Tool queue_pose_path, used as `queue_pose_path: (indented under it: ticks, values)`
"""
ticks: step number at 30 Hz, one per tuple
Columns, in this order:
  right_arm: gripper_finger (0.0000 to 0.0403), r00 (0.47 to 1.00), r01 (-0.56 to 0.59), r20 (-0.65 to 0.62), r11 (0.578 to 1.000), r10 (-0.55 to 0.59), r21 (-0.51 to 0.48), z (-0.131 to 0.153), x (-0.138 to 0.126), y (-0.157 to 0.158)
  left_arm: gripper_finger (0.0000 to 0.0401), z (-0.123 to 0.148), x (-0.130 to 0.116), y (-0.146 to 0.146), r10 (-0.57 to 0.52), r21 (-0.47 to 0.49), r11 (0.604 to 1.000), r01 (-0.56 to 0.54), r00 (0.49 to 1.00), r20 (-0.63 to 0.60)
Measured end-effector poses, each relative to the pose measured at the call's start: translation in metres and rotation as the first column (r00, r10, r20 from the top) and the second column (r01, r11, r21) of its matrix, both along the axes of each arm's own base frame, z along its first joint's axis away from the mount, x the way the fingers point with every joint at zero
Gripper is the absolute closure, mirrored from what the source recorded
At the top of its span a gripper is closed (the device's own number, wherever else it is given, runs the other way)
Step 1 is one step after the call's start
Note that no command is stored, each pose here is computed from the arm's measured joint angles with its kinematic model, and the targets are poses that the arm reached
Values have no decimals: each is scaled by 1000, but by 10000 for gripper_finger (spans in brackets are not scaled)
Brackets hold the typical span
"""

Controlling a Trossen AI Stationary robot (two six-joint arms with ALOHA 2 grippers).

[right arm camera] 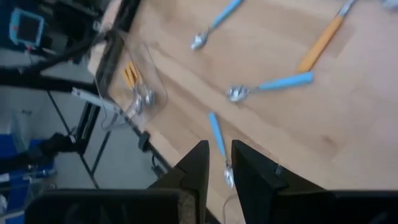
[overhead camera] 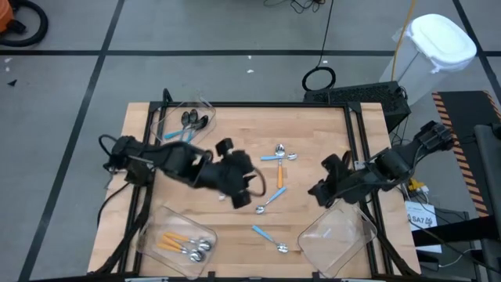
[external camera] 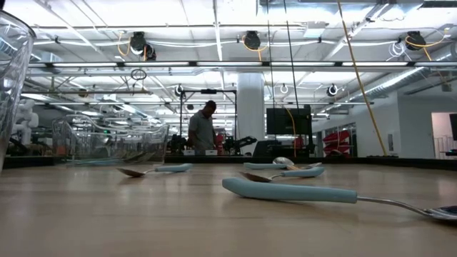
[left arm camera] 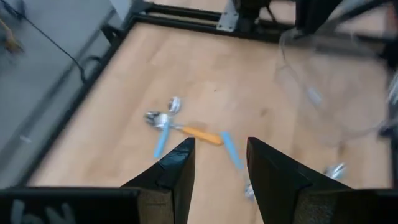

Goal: Sort silverware by color (type)
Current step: Put the light blue spoon into the bottom right transparent bin

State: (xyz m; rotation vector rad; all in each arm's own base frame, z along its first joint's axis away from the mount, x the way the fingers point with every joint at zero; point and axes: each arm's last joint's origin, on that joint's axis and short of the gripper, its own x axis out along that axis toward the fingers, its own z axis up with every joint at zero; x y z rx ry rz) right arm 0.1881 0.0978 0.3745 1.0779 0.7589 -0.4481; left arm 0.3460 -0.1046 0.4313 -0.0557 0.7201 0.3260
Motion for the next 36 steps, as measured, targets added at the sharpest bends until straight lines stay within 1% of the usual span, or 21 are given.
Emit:
queue_pose_path:
  ticks: [2,4,6,8,10,11,14,17,19,22,24,26,28,30,31,32,33,35,36]
  values:
    - [337,1000,17,19,999,-16,-32,4,-6,-7,256,-1,9,10,65,-70,996,-62,997,41]
    - [337,999,24,42,997,-21,-75,8,-13,-14,256,-2,13,18,126,-138,983,-118,991,54]
    - [337,998,21,63,992,-13,-122,13,-21,-21,255,-1,16,26,128,-205,972,-114,990,56]
    - [337,997,-2,78,986,15,-166,17,-28,-28,252,-2,19,35,126,-229,967,-113,991,41]
    - [337,995,-34,87,976,53,-215,20,-35,-34,242,-7,25,43,131,-224,967,-123,991,22]
    - [337,993,-48,91,970,72,-238,22,-38,-38,236,-9,27,46,114,-213,971,-110,993,8]
    - [337,991,-67,95,956,98,-284,26,-51,-48,223,-14,33,53,64,-145,987,-65,998,-13]
    - [337,988,-89,89,940,125,-330,29,-64,-57,220,-15,35,60,23,-71,997,-25,999,-34]
    - [337,986,-112,75,925,149,-363,30,-72,-62,219,-15,36,65,9,-45,999,-11,999,-45]
    - [337,983,-138,60,909,175,-394,31,-82,-67,219,-15,36,70,17,-39,999,-19,999,-44]
    - [337,981,-156,41,899,188,-409,30,-87,-69,219,-15,36,71,51,-66,996,-53,998,-33]
    - [337,977,-182,20,886,211,-426,29,-90,-70,219,-16,37,72,106,-119,987,-107,994,-21]
    - [337,971,-214,-6,866,238,-452,28,-92,-71,219,-22,39,71,189,-189,963,-191,981,-31]
    - [337,962,-253,-35,843,270,-475,27,-93,-71,219,-34,42,74,255,-215,938,-271,962,-98]
    - [337,955,-280,-45,836,294,-472,27,-93,-71,219,-41,45,77,298,-246,914,-323,945,-132]
    - [337,948,-301,-52,831,314,-468,27,-93,-70,219,-48,46,80,337,-293,879,-376,925,-177]
    - [337,941,-322,-57,831,333,-454,26,-93,-70,219,-56,47,84,376,-321,838,-440,894,-243]
    - [337,932,-347,-58,834,358,-429,26,-94,-69,219,-72,50,90,435,-355,757,-548,829,-351]
    - [337,931,-351,-61,836,360,-423,26,-94,-69,219,-80,52,93,453,-355,726,-589,798,-398]
